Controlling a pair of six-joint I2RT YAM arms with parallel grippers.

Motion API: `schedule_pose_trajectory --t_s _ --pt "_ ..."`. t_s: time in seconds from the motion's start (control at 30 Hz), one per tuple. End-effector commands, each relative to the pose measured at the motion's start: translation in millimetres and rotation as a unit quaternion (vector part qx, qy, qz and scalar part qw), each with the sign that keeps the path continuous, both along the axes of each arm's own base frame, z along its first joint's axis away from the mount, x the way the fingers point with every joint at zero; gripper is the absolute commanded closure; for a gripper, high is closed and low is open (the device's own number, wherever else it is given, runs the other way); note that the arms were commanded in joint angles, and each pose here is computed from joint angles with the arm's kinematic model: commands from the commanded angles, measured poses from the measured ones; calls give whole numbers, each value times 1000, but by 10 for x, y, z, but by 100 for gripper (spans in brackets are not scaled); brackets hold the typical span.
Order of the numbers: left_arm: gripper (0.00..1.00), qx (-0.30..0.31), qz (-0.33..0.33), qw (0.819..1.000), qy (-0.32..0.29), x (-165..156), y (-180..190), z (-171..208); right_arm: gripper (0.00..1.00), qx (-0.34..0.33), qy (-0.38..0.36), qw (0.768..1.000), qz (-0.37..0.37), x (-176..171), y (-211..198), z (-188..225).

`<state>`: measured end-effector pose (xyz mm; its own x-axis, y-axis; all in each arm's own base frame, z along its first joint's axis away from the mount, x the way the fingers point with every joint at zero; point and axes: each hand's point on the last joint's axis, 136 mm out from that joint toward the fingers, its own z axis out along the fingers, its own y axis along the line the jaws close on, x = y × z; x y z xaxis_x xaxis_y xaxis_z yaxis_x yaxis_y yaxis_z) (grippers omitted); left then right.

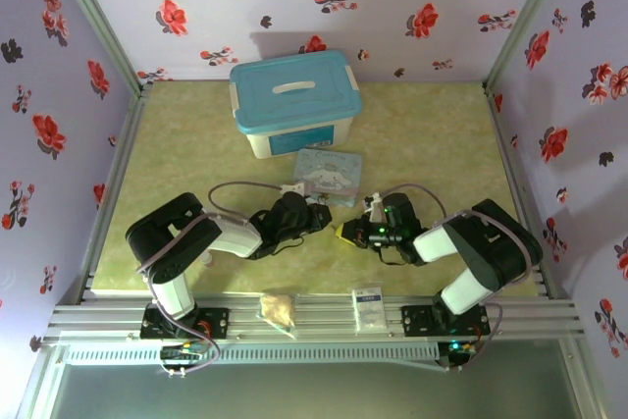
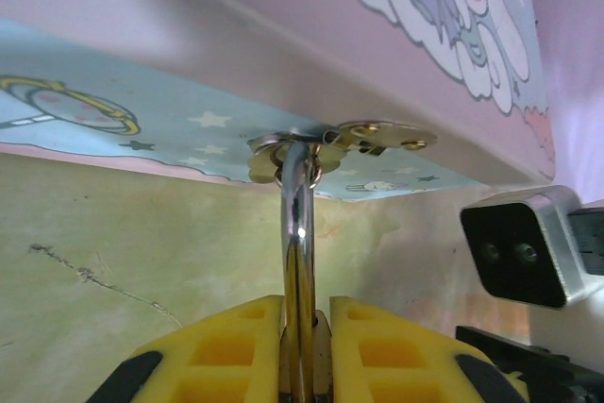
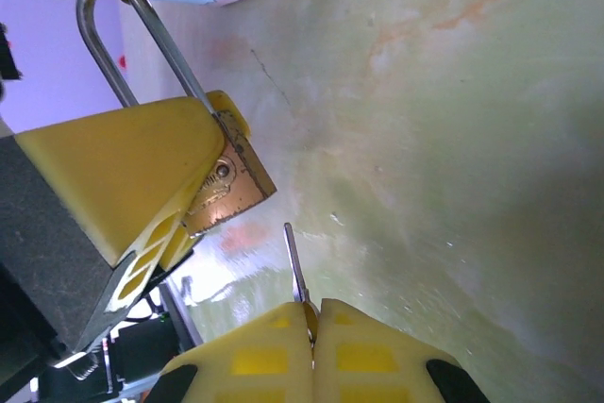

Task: Unlock a padlock with a key

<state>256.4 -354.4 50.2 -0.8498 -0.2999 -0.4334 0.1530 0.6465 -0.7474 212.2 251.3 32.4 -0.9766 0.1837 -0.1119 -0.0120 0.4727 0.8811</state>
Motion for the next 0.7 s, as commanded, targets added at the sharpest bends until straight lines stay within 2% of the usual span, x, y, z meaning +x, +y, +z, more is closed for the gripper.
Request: schedule_pose_trajectory --t_s 0.0,0.67 --pt "91 -65 6 998 -27 50 -120 277 100 36 -14 999 10 4 70 127" --pt "92 -105 8 994 -15 22 -150 279 100 85 -28 996 -26 138 55 221"
